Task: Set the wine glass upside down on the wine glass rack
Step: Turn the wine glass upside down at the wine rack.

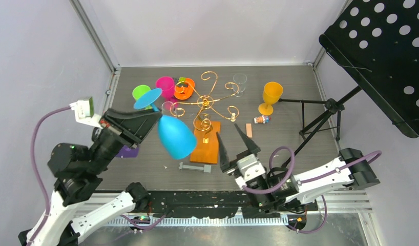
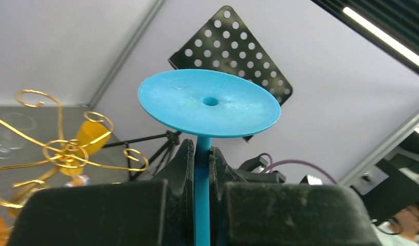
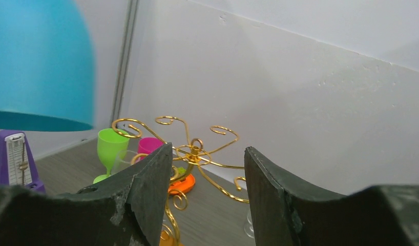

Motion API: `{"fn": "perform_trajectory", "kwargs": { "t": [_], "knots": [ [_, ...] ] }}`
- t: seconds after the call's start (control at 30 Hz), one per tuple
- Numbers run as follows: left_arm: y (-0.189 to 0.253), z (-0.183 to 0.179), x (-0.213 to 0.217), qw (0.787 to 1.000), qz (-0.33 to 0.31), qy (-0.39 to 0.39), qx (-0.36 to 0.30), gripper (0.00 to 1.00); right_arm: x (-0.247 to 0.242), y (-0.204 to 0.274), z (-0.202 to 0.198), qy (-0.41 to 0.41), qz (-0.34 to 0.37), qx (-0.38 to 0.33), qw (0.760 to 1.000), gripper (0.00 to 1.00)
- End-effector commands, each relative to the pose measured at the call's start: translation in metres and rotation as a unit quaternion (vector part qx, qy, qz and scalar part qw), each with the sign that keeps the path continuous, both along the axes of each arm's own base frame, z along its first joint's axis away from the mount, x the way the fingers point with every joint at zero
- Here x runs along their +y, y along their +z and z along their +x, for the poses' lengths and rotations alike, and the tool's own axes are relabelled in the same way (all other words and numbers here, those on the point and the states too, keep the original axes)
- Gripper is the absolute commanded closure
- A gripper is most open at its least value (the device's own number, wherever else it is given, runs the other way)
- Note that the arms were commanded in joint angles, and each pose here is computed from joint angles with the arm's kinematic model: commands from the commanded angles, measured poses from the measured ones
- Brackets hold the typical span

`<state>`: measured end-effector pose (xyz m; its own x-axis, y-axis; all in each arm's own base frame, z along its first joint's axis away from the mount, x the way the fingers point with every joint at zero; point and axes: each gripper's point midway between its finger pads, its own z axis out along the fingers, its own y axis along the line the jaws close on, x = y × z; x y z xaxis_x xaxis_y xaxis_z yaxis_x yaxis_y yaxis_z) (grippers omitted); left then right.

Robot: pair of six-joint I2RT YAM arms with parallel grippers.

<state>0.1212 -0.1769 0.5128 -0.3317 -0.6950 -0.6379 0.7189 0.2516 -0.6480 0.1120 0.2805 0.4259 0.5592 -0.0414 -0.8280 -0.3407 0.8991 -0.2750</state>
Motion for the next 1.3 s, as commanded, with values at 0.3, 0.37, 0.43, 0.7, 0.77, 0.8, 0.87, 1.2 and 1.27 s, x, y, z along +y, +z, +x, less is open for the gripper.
{"fn": "perform_trajectory", "kwargs": {
  "t": [0.3,0.37,0.43,0.7,0.77,0.8,0.87,1.2,1.27],
  "knots": [
    [-0.071,0.007,0.035,0.975,0.182,0.107,-0.064,1.0,-0.079,0.022,0.045,-0.109,0.101,0.24,0.959,0.31],
    [-0.078,0.009,0.032,0.973,0.195,0.104,-0.064,1.0,-0.069,0.045,0.051,-0.073,0.122,0.249,0.958,0.28],
    [-0.084,0.01,0.028,0.971,0.206,0.1,-0.065,1.0,-0.052,0.025,0.06,0.004,0.025,0.281,0.959,0.29],
    [-0.117,0.024,0.015,0.966,0.232,0.1,-0.06,1.0,-0.07,0.031,0.085,0.058,0.067,0.337,0.937,0.26],
    [-0.127,0.029,0.011,0.963,0.242,0.1,-0.058,1.0,-0.062,0.02,0.086,0.063,0.048,0.349,0.934,0.26],
    [-0.129,0.031,0.008,0.963,0.244,0.1,-0.063,1.0,-0.058,0.016,0.085,0.072,0.042,0.355,0.931,0.26],
    [-0.133,0.036,0.006,0.962,0.242,0.107,-0.069,1.0,-0.048,0.002,0.085,0.078,0.025,0.37,0.925,0.25],
    [-0.136,0.053,0.0,0.959,0.221,0.141,-0.105,1.0,-0.029,-0.023,0.089,0.091,0.015,0.42,0.903,0.25],
    [-0.137,0.057,-0.003,0.958,0.218,0.147,-0.113,1.0,-0.028,-0.028,0.091,0.088,0.016,0.428,0.899,0.25]
  ]
}}
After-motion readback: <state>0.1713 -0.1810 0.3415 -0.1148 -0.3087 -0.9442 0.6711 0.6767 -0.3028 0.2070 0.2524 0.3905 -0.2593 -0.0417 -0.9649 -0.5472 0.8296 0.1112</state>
